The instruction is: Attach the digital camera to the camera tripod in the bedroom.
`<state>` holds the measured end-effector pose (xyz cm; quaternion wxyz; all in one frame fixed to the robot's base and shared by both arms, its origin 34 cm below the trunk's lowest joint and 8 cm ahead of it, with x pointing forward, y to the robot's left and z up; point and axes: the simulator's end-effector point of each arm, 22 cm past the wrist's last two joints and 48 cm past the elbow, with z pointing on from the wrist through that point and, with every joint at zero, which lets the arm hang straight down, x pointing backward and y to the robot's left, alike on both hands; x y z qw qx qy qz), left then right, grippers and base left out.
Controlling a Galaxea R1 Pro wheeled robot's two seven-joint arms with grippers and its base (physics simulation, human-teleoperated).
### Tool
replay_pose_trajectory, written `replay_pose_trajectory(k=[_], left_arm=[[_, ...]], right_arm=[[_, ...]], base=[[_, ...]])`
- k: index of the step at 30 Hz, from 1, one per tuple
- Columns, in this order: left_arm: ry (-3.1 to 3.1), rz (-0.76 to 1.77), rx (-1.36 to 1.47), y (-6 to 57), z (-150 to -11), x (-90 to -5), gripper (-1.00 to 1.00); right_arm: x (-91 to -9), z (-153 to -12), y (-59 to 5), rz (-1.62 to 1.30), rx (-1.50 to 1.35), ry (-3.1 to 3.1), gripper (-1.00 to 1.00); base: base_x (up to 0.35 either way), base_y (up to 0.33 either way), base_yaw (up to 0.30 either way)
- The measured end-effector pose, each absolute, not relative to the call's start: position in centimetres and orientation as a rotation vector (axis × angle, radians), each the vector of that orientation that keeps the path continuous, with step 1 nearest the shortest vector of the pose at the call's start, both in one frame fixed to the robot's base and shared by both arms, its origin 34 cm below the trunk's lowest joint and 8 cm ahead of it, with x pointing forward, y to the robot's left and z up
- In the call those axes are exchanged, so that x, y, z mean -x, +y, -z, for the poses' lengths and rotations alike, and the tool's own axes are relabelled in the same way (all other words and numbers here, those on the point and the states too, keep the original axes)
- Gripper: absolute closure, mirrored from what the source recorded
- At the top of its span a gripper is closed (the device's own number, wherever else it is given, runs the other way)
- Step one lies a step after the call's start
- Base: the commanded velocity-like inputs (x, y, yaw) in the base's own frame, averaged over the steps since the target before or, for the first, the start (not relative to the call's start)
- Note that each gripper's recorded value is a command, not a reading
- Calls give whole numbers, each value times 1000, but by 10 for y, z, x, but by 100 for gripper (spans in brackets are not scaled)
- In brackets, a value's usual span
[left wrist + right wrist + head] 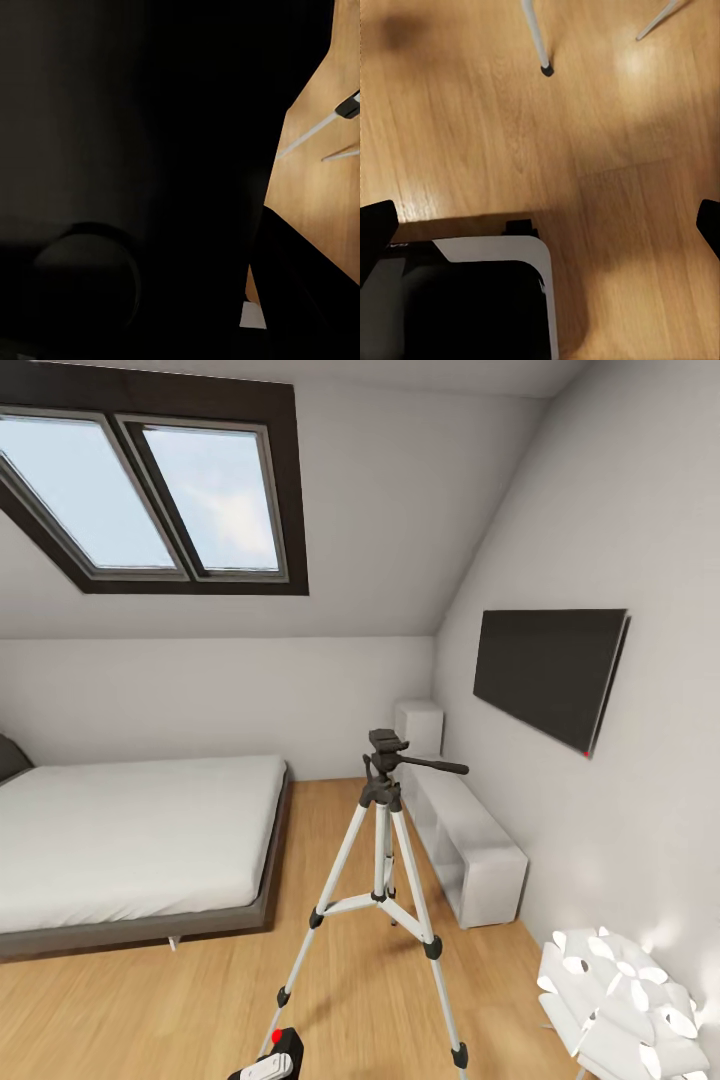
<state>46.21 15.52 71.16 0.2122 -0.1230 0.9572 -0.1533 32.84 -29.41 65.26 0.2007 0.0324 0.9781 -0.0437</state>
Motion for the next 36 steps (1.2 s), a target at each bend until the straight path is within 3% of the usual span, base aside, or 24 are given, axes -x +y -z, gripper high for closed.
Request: replay_pose_trajectory(k=[22,36], left_arm=[[2657,423,342,155,-712,-463,100],[2657,421,354,158,-712,-462,100]], right_arm=[[-328,-652,-293,121,-86,2735,-100],[-328,-653,-291,127,-91,2734,-100]], base=[[1,0,0],[144,-237,0]])
